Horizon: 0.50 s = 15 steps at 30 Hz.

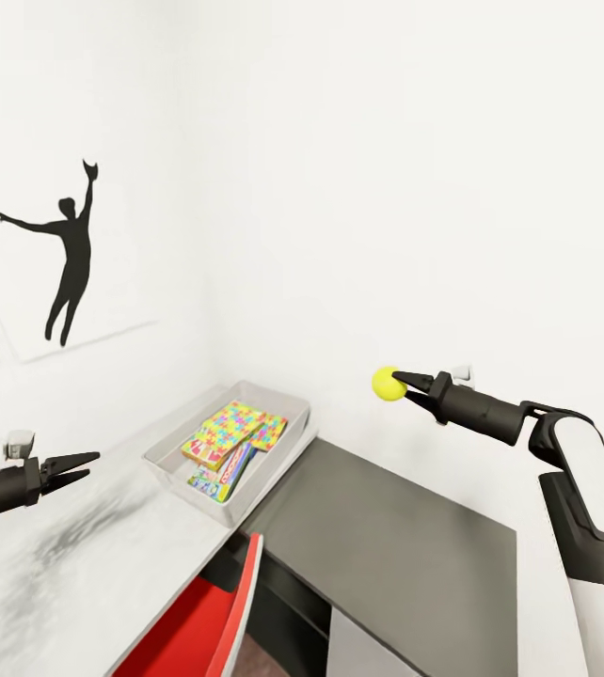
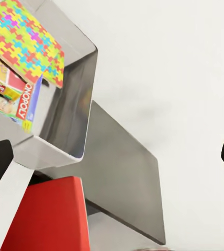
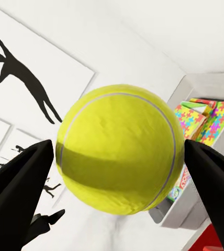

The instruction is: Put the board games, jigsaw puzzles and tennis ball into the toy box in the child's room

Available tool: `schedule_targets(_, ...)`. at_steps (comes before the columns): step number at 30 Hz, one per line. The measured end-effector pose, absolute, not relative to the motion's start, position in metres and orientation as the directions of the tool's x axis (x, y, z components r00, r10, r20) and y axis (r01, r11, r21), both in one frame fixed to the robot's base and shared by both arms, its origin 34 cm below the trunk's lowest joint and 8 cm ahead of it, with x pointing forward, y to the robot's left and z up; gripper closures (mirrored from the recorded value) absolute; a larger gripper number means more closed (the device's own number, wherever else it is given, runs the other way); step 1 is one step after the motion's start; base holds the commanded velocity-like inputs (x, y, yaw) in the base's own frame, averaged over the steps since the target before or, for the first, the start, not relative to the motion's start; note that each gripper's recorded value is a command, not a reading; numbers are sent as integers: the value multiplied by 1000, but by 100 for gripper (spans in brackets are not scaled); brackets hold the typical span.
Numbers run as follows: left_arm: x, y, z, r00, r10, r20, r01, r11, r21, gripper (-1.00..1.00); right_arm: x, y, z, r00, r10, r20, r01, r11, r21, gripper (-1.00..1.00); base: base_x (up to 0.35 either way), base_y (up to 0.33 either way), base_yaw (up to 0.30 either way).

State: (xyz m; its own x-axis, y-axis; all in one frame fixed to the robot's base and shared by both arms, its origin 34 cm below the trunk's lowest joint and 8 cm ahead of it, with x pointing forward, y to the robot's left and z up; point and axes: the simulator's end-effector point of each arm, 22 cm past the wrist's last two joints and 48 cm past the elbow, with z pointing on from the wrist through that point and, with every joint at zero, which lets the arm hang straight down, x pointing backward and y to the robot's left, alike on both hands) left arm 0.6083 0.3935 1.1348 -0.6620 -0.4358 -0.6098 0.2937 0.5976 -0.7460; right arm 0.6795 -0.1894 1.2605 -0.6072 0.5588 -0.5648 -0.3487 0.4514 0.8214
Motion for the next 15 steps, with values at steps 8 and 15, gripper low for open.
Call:
schedule_targets(8, 607, 394, 1140, -655, -437, -617, 301, 598, -743, -100, 677, -187, 1265, -605, 557, -570, -356, 451, 819, 100, 1, 0, -213)
schedule_targets(15, 606, 395, 1145, -648, -438, -623, 307, 599, -740, -100, 673, -179, 1265, -613, 536, -580, -365, 459, 810, 100, 0, 0, -212)
